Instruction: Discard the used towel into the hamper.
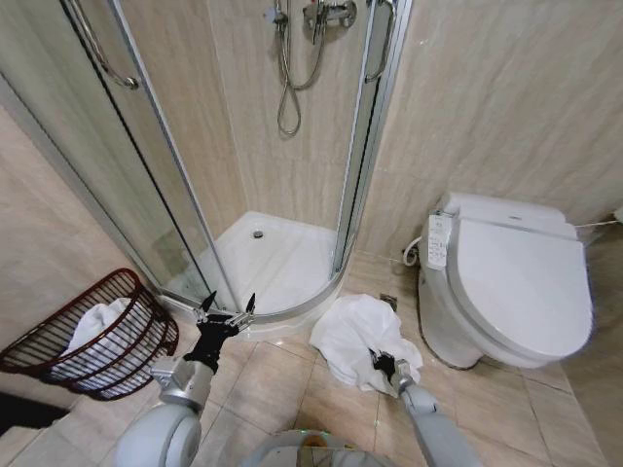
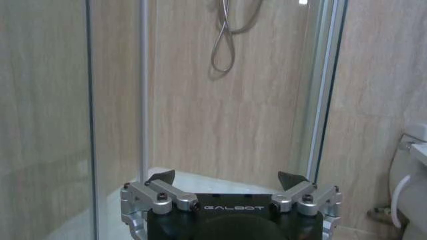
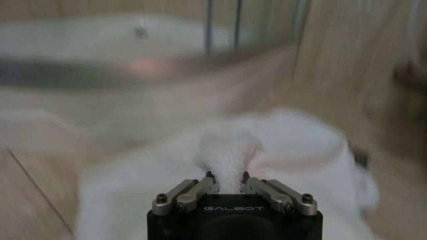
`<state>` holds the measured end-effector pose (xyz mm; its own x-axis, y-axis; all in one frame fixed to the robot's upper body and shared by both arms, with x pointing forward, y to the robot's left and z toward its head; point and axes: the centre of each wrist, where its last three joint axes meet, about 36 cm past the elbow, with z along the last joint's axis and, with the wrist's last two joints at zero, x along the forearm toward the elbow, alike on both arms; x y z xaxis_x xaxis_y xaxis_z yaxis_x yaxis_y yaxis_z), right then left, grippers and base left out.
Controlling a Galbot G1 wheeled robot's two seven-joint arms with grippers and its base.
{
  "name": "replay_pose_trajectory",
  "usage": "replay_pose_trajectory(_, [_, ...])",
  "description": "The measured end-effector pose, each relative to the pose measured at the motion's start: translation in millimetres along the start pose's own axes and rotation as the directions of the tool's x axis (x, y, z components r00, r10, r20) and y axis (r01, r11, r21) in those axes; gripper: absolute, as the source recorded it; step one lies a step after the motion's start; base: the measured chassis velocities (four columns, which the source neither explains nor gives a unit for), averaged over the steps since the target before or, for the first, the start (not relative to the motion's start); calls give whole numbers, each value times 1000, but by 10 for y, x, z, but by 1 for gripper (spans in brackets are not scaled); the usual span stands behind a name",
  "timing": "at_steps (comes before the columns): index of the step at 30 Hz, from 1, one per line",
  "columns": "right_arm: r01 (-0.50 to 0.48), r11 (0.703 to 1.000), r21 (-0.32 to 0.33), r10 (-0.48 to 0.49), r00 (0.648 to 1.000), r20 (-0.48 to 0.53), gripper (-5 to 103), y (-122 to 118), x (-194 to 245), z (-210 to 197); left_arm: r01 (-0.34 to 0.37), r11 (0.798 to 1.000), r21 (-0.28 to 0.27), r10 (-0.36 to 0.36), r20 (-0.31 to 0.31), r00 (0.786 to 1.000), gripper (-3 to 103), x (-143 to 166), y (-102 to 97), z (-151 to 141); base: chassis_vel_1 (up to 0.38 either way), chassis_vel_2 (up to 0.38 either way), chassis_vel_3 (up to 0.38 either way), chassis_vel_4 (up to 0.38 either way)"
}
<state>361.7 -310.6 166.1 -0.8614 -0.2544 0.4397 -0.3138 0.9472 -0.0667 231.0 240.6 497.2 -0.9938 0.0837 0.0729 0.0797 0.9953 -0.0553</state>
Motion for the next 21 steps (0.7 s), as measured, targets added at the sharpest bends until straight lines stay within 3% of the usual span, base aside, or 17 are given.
replay_pose_trajectory(7, [-23, 1000, 21, 20, 988, 156, 10, 135, 368, -376, 0, 1000, 0, 0, 0, 1000, 100, 0, 0, 0, 0, 0, 0, 0])
replay_pose_trajectory(12, [-74, 996, 43, 59, 954, 294, 10, 117, 751, -834, 0, 1000, 0, 0, 0, 1000, 100, 0, 0, 0, 0, 0, 0, 0])
replay_pose_trajectory(14, [-111, 993, 32, 90, 922, 377, 10, 95, 1005, -1094, 0, 1000, 0, 0, 0, 1000, 100, 0, 0, 0, 0, 0, 0, 0])
replay_pose_trajectory(15, [-111, 993, 32, 90, 922, 377, 10, 95, 1005, -1094, 0, 1000, 0, 0, 0, 1000, 100, 0, 0, 0, 0, 0, 0, 0])
replay_pose_trajectory(17, [-151, 988, 44, 113, 877, 467, 10, -13, 1339, -1440, 0, 1000, 0, 0, 0, 1000, 100, 0, 0, 0, 0, 0, 0, 0])
replay_pose_trajectory(18, [-151, 988, 44, 113, 877, 467, 10, -13, 1339, -1440, 0, 1000, 0, 0, 0, 1000, 100, 0, 0, 0, 0, 0, 0, 0])
replay_pose_trajectory(21, [-183, 983, 8, 146, 807, 573, 10, -108, 1740, -1832, 0, 1000, 0, 0, 0, 1000, 100, 0, 0, 0, 0, 0, 0, 0])
